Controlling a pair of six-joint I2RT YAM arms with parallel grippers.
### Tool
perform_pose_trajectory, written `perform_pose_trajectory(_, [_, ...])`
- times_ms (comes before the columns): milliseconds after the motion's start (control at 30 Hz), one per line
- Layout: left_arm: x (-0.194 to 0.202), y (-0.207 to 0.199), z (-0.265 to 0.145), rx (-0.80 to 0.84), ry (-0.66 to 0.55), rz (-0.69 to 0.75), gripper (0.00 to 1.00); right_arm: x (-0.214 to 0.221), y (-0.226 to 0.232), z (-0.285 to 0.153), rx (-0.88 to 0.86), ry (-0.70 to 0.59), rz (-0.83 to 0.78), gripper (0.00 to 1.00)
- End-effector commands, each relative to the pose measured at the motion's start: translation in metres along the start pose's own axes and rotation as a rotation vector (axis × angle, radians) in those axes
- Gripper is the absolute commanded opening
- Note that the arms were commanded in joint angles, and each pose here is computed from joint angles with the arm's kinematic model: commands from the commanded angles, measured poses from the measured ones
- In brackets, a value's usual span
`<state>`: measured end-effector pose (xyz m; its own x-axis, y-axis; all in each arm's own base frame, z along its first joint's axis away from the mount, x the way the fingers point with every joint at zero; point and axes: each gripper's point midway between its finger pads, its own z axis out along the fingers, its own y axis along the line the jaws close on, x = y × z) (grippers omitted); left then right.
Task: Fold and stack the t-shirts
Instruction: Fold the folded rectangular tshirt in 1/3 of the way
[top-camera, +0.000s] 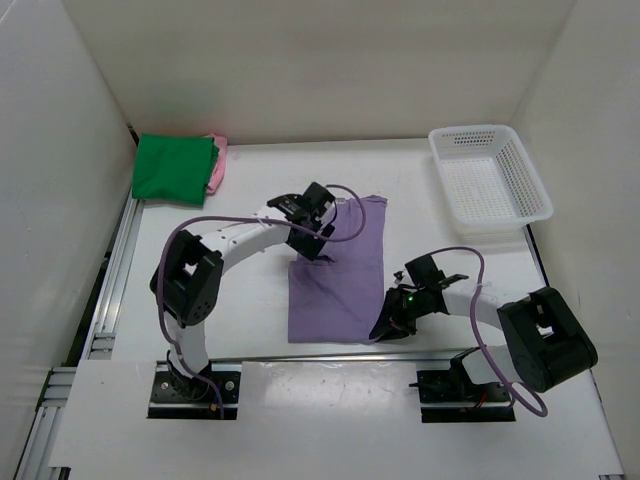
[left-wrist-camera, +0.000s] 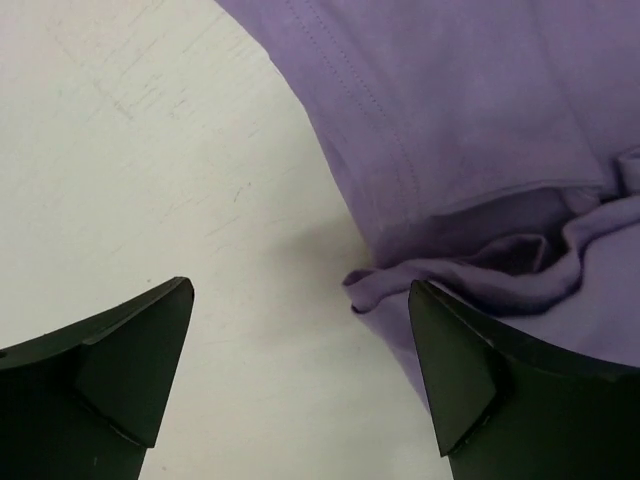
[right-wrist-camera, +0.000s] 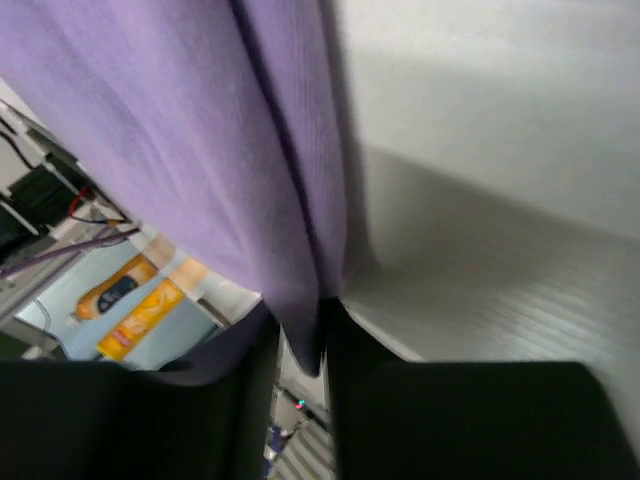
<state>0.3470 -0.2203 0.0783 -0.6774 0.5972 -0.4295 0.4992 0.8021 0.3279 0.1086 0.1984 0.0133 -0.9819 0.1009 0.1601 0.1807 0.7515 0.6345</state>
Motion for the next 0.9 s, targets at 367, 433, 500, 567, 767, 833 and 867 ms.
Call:
perform_pose_trajectory(367, [0.03, -0.005, -0.027, 0.57, 0.165, -0.254, 0.64, -0.11, 0.046, -0.106, 0.271, -0.565, -0.264, 0.36])
perform_pose_trajectory(433, [0.033, -0.014, -0.017, 0.605, 0.194, -0.259, 0.66, -0.128, 0.043, -0.094, 0.327, -0.521, -0.279, 0.31])
perform_pose_trajectory(500, [0.032, -0.018, -0.013, 0.625, 0.201, -0.261, 0.68, -0.152, 0.051, -0.085, 0.36, -0.482, -0.309, 0.26])
perform_pose_trajectory(567, [0.028, -0.022, -0.011, 0.647, 0.193, -0.263, 0.71, -0.167, 0.055, -0.078, 0.374, -0.467, -0.324, 0.26])
perform_pose_trajectory(767, [0.033, -0.024, 0.0, 0.677, 0.227, -0.289, 0.7, -0.197, 0.047, -0.053, 0.428, -0.396, -0.332, 0.3])
perform_pose_trajectory(833, [0.032, -0.024, 0.004, 0.678, 0.234, -0.29, 0.66, -0.2, 0.046, -0.05, 0.431, -0.391, -0.33, 0.3])
perform_pose_trajectory(867, [0.031, -0.026, 0.005, 0.689, 0.234, -0.291, 0.66, -0.205, 0.043, -0.05, 0.435, -0.391, -0.318, 0.3])
